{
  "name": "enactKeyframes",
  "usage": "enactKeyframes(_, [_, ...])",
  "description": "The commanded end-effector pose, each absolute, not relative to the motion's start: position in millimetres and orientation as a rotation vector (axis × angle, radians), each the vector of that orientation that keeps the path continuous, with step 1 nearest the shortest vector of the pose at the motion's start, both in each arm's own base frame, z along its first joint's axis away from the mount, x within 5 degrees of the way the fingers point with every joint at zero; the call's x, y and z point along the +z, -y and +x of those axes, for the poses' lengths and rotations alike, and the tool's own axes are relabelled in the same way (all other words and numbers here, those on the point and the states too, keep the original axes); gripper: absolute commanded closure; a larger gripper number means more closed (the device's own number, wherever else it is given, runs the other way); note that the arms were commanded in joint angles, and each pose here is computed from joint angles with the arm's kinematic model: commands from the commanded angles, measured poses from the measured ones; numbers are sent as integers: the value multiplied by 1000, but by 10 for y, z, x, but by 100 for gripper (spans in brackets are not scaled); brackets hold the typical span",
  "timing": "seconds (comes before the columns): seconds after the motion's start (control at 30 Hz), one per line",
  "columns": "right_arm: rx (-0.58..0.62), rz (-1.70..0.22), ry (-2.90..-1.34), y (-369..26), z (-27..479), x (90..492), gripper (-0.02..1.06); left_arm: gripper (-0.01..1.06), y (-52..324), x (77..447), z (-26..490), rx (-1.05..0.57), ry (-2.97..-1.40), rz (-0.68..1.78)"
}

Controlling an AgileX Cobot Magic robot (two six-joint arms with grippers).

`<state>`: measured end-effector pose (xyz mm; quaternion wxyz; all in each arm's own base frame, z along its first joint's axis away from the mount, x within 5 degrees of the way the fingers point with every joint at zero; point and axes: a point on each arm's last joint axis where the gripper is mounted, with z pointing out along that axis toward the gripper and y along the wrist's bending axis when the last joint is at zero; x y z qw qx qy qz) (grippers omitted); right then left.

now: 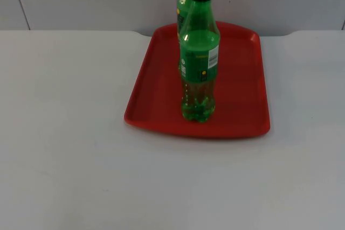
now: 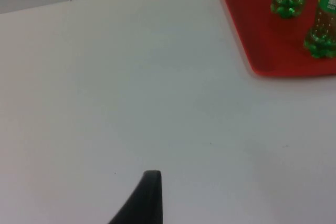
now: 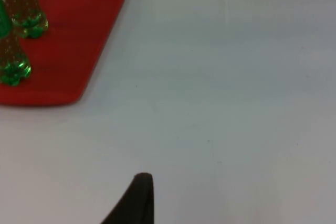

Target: Place the bottle upright on the tray.

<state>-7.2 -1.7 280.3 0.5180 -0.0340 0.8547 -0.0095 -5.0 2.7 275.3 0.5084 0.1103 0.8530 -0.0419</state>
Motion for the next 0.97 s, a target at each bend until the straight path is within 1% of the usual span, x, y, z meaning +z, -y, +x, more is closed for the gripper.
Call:
enactKeyframes(0.0, [-27,-71,-2044,16,-74,2803,-1,0,-26,2750,-44,-104,-2045,269])
enactKeyframes(0.5, [-27,-71,-2044,16,-74,2803,-1,0,-25,2750,-44,-96,-2046,255])
enactKeyframes(0.93, [-23,-72,-2044,13,-74,2803,-1,0,-40,2751,-46,26,-2058,104])
